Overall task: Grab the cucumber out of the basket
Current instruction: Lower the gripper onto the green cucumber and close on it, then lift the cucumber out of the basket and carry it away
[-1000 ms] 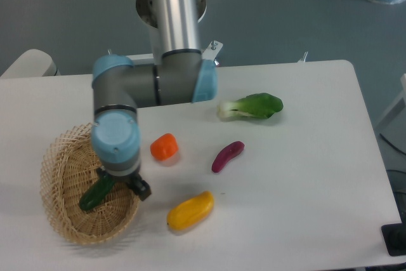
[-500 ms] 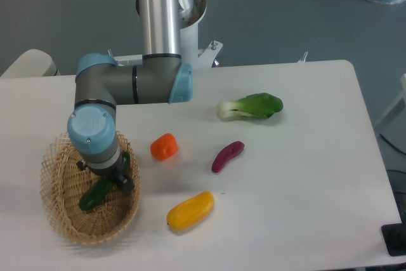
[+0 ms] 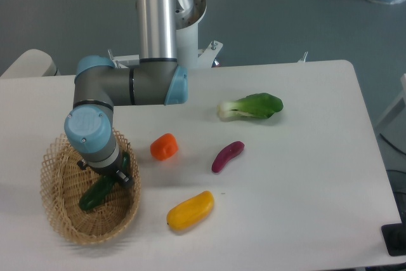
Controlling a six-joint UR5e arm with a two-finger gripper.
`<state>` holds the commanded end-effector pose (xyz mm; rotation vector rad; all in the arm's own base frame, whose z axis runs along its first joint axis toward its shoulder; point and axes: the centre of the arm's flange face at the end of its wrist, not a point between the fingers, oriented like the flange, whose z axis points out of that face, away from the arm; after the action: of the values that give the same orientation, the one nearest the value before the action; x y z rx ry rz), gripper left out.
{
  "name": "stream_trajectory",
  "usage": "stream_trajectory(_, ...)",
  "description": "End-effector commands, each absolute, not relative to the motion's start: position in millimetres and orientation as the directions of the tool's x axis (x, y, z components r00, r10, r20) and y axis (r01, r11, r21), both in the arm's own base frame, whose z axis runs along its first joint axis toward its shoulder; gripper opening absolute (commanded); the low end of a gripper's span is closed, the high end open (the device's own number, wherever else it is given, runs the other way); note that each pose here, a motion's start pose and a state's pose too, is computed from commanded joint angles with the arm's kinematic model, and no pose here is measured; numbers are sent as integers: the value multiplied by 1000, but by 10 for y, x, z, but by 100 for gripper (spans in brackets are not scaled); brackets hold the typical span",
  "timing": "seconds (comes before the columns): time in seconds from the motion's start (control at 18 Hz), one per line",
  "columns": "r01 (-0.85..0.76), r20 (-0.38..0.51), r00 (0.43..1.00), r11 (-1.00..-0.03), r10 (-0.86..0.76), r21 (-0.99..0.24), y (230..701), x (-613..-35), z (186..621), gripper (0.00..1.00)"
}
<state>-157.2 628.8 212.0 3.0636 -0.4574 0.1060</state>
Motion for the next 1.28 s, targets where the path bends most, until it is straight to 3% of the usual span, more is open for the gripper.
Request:
stream_trajectory(0.11,-294,67,954,-955,-292,24,6313,-1584,2169,33)
stream_trajectory(0.22,-296,59,954,-955,-294,16,6341,-1598,2223,24)
stream_trajectory(0.72,-328,37,944,-945,-328,-12,6465,-1758,2569,21)
stream_trajectory(1.28,-345,40,938,-938,-345,-21,6140,-3115,2944,21)
